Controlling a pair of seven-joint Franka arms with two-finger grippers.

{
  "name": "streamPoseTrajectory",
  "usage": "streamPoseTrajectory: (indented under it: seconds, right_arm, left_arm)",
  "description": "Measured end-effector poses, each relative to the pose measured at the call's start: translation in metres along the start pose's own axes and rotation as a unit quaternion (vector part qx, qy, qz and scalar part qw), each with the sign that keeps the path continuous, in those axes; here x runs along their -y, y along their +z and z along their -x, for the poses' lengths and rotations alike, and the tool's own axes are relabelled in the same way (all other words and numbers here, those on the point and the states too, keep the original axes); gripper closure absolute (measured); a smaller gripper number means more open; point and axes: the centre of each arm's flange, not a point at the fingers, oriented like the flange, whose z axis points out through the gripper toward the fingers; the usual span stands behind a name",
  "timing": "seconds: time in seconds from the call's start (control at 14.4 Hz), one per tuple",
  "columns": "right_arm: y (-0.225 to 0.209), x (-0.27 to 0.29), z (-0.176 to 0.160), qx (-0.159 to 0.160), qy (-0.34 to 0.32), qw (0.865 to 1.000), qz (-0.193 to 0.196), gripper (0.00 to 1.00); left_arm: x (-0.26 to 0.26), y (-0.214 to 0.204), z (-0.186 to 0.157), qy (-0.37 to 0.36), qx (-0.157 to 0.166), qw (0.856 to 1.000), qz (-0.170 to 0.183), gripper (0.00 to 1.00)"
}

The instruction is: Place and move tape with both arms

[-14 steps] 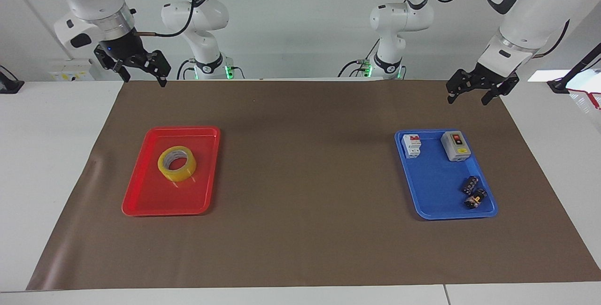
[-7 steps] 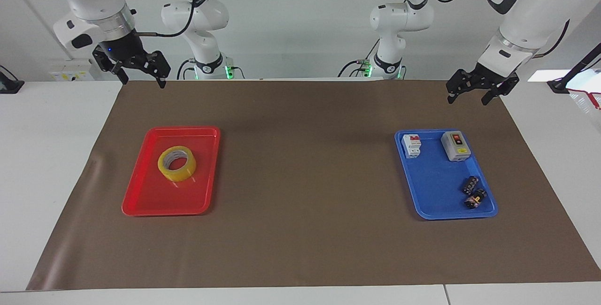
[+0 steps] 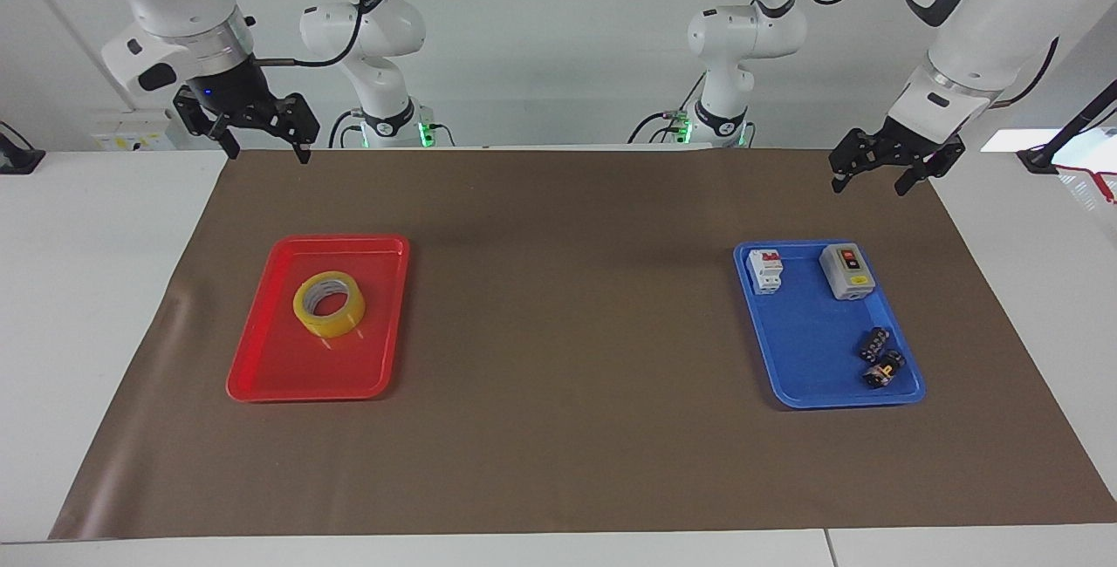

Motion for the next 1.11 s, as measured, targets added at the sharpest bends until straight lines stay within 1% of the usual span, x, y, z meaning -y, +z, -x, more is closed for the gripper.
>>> streamPoseTrajectory:
  seconds: [0.69,1.11]
  right_arm:
    - [-0.0032,0.0010,-0.0024,-0.009,-0.001,1.000,-0.001,0.00]
    - [-0.0028,0.0010,-0.0027,-0.009,-0.001,1.000,-0.001,0.00]
  left_arm:
    - [0.0000,0.0000,0.0000,0.000,0.000,1.000,0.000,0.00]
    - [0.0000,0.0000,0.0000,0.000,0.000,1.000,0.000,0.00]
